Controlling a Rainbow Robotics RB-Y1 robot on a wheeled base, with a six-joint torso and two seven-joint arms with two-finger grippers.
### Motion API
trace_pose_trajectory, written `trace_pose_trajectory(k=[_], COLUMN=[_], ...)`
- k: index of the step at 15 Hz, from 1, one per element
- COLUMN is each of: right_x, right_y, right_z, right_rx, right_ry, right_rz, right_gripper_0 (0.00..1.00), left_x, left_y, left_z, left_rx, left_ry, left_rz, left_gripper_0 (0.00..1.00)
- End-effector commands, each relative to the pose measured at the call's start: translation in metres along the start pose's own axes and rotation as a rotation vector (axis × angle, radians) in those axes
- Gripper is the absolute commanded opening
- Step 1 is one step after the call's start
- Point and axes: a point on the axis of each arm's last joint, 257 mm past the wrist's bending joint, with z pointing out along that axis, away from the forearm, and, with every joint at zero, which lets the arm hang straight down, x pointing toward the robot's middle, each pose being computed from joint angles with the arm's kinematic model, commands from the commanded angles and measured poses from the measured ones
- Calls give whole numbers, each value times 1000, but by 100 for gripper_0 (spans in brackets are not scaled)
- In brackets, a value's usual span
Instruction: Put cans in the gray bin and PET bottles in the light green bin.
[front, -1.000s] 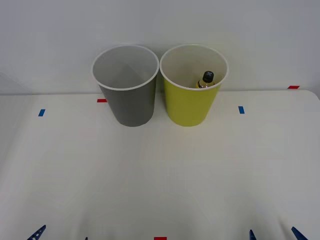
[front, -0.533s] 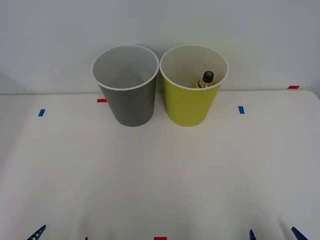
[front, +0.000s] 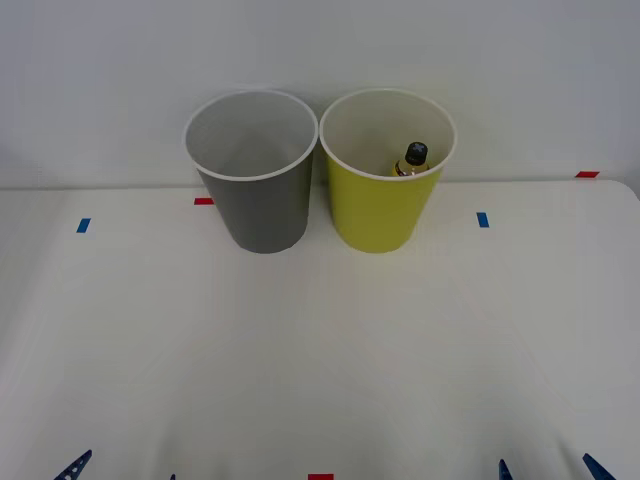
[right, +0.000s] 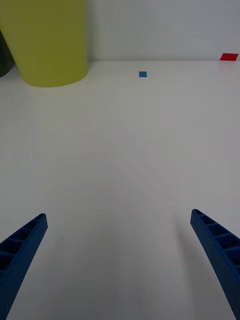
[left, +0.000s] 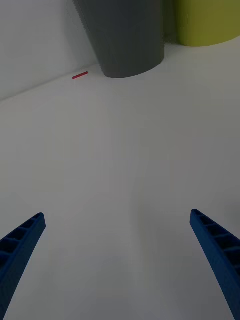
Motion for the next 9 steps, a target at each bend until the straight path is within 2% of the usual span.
trace_pose_trajectory(k=[1,9], right_x=[0,0], right_y=[0,0], right_z=[0,0], right_rx=[0,0], right_ry=[0,0], right_rz=[0,0], right_gripper_0=[100,100], left_x=[0,0], left_y=[0,0], left_z=[0,0], left_rx=[0,0], left_ry=[0,0], left_rz=[0,0], left_gripper_0=[100,100])
